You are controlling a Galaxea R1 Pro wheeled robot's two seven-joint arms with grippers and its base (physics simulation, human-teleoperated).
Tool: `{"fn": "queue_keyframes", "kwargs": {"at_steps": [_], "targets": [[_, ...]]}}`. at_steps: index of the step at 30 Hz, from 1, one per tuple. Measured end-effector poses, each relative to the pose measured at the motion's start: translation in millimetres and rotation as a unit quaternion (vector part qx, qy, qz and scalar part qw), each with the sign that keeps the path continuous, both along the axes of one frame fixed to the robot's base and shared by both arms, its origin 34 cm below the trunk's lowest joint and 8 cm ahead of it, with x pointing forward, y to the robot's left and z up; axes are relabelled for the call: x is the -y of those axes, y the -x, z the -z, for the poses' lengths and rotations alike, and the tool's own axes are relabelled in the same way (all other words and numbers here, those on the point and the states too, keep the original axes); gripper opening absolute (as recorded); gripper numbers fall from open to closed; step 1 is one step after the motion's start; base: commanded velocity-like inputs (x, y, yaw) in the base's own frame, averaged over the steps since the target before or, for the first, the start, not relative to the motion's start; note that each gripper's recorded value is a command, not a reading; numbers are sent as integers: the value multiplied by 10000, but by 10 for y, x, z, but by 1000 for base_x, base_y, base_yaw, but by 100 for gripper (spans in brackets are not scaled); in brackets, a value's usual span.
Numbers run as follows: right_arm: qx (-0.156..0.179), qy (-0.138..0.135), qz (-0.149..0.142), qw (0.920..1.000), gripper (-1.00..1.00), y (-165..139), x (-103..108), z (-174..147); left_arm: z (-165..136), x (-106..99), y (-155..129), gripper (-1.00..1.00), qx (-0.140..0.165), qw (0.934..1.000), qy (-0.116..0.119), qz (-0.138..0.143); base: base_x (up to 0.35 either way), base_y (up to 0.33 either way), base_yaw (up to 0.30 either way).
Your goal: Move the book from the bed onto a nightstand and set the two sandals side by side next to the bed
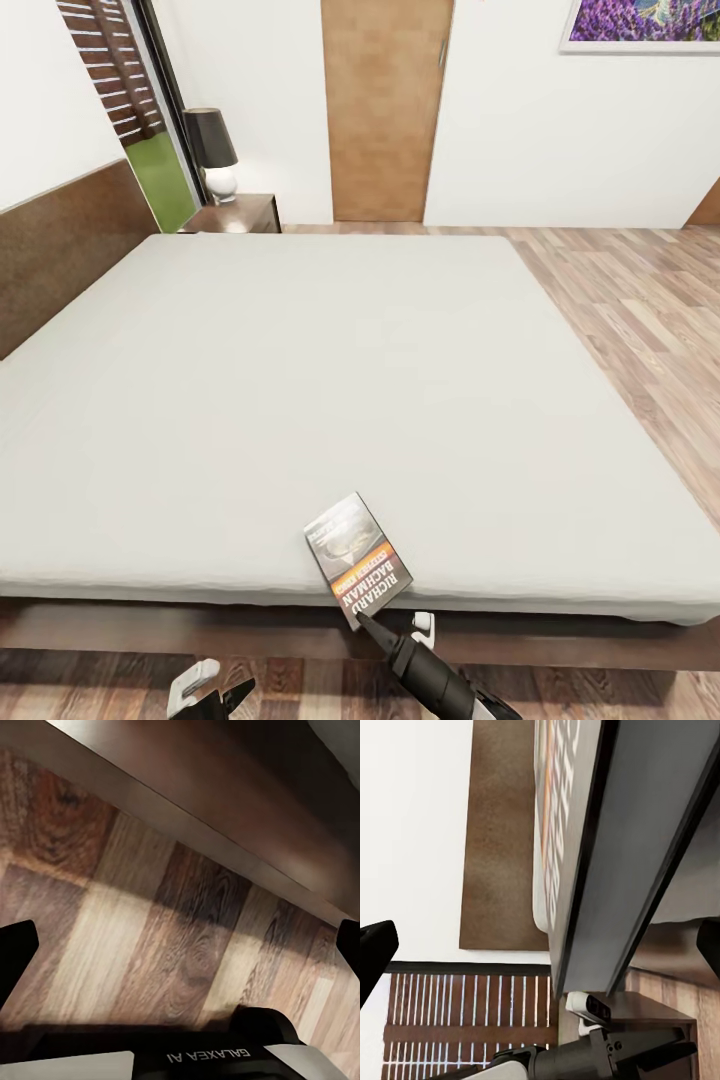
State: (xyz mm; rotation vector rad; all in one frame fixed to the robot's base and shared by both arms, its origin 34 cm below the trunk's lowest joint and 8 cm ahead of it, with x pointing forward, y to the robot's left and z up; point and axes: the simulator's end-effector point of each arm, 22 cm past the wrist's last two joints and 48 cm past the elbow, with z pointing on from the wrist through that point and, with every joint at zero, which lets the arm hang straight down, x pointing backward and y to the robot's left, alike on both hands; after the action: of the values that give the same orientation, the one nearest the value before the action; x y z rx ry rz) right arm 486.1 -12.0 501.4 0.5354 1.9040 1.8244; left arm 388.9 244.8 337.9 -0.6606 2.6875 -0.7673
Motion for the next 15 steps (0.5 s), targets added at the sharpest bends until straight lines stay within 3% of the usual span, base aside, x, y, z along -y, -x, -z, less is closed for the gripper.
{"fn": "queue_keyframes", "kwargs": {"at_steps": [15], "targets": [[-62,-41,10,10000,100,0,3,1,0,0,0,100,0,10000,0,0,38,0,0]]}}
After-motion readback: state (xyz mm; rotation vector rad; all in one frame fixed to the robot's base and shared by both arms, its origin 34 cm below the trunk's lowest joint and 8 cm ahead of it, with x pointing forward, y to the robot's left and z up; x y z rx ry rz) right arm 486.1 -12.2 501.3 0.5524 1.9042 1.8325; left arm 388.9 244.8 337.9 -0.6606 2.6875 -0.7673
